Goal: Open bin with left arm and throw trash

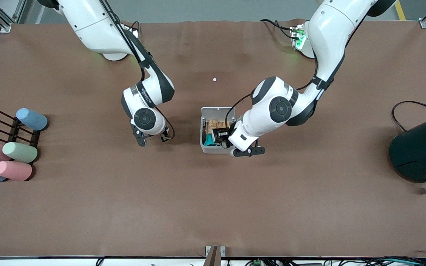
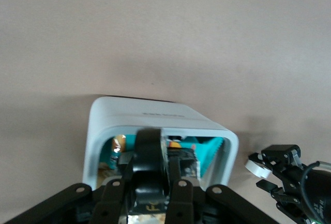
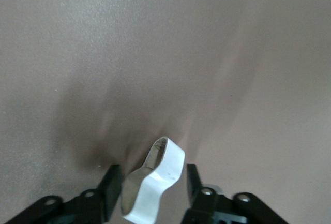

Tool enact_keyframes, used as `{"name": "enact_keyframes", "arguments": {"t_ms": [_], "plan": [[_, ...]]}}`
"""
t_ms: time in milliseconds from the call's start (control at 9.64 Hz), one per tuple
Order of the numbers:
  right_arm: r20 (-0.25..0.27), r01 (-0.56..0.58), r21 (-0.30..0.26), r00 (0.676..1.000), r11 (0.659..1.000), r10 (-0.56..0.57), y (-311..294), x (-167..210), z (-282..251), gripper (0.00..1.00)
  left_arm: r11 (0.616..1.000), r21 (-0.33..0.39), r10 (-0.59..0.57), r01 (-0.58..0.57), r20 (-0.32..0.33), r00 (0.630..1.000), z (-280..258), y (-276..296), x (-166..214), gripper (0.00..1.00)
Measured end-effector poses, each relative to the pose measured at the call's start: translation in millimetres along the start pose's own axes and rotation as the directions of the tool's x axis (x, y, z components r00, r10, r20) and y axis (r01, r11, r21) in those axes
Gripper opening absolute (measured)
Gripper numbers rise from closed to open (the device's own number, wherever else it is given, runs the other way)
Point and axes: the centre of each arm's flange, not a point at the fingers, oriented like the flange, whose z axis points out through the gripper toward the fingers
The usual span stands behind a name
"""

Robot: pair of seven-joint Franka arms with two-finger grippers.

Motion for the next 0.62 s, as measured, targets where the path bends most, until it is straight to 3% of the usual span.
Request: {"name": "enact_keyframes", "arguments": {"t_ms": [208,415,519,623], "plan": [[0.0,-0.01,0.019,1.0,1.0,0.01,-2.7,3.3,-2.6,0.23,1.0,-0.004,-0.01,0.01,-0.01,1.0,-5.7,-6.4,7.9,0.61],[0.003,-0.014,0.059,1.0,0.998,0.013,-10.8,4.2,-20.2,0.2,1.0,-0.012,-0.005,0.005,-0.024,1.0,-18.0,-2.4,8.7,0.9],[0.008,-0.012,0.108,1.0,0.994,0.011,-18.9,2.0,-43.8,0.2,1.0,-0.012,-0.001,0.001,-0.027,1.0,-26.4,1.8,5.6,1.0],[0.016,-0.007,0.178,1.0,0.984,0.004,-28.0,-2.3,-78.4,0.2,1.0,-0.009,0.002,-0.002,-0.027,1.0,-34.7,5.2,2.6,1.0]]}}
